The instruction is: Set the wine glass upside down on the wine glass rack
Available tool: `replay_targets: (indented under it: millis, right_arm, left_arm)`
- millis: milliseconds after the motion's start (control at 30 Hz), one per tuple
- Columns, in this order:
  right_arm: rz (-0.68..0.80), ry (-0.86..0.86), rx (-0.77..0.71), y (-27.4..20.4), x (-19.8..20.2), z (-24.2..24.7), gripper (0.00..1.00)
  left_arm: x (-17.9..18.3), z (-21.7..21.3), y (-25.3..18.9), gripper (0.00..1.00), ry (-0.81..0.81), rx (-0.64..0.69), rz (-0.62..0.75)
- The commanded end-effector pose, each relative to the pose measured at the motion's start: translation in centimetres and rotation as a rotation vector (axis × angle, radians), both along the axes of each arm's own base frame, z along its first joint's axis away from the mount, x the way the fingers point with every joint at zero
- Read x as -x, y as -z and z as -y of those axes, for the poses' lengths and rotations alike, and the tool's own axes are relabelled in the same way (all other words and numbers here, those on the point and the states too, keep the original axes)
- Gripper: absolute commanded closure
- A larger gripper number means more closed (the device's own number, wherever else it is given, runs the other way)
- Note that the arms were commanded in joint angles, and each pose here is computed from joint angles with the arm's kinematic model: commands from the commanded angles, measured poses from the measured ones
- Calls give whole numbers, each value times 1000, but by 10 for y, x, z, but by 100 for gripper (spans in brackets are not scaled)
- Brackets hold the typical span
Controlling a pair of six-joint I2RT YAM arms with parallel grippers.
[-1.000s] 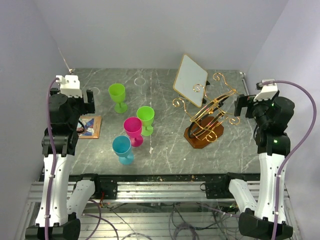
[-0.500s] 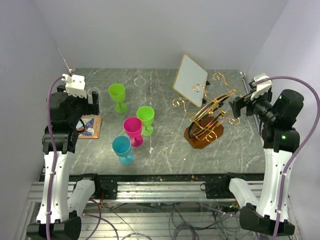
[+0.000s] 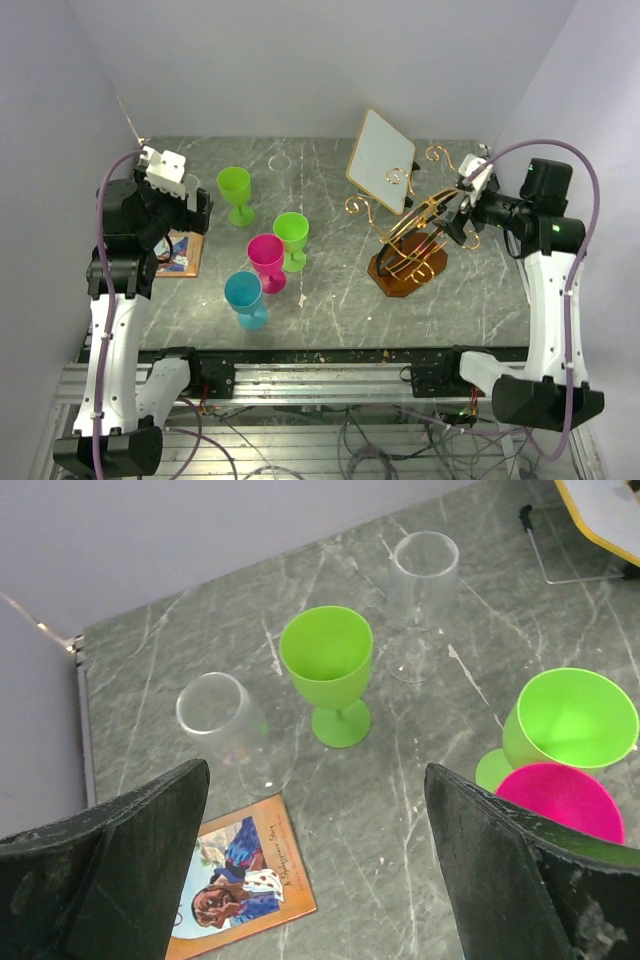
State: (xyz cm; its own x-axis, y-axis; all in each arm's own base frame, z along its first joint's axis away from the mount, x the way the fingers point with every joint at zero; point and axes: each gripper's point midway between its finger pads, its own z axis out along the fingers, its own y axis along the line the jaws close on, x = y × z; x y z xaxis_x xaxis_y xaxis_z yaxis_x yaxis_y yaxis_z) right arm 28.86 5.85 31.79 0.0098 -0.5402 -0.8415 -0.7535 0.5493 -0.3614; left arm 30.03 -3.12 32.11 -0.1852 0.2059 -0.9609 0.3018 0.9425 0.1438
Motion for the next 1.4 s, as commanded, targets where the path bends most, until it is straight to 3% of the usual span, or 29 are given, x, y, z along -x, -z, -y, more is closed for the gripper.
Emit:
replay_targets:
  millis: [0,167,400,567,867,1133,1367]
  right_arm:
    - [-6,-128,78,14,-11,-20,5]
    - [-35,-158,180,37,-27,-40,7]
    - [-51,-188,201,47,-41,-57,17]
    - [-39,-140,158,49,-46,-61,32]
    - [39,0,58,51,-61,-66,47]
    - [110,102,67,46,-90,-61,54]
    - [136,18,64,46,-97,-76,55]
  left_arm:
    - [1,15,-16,1,117,-14,41]
    - [-2,14,-16,1,115,-18,34]
    - [-4,14,-10,1,121,-22,17]
    - [-7,16,-6,1,124,-16,8]
    - [-14,12,1,1,99,-8,-1]
    - [-14,11,7,1,103,-23,-1]
    - [-18,8,27,1,108,-60,-41]
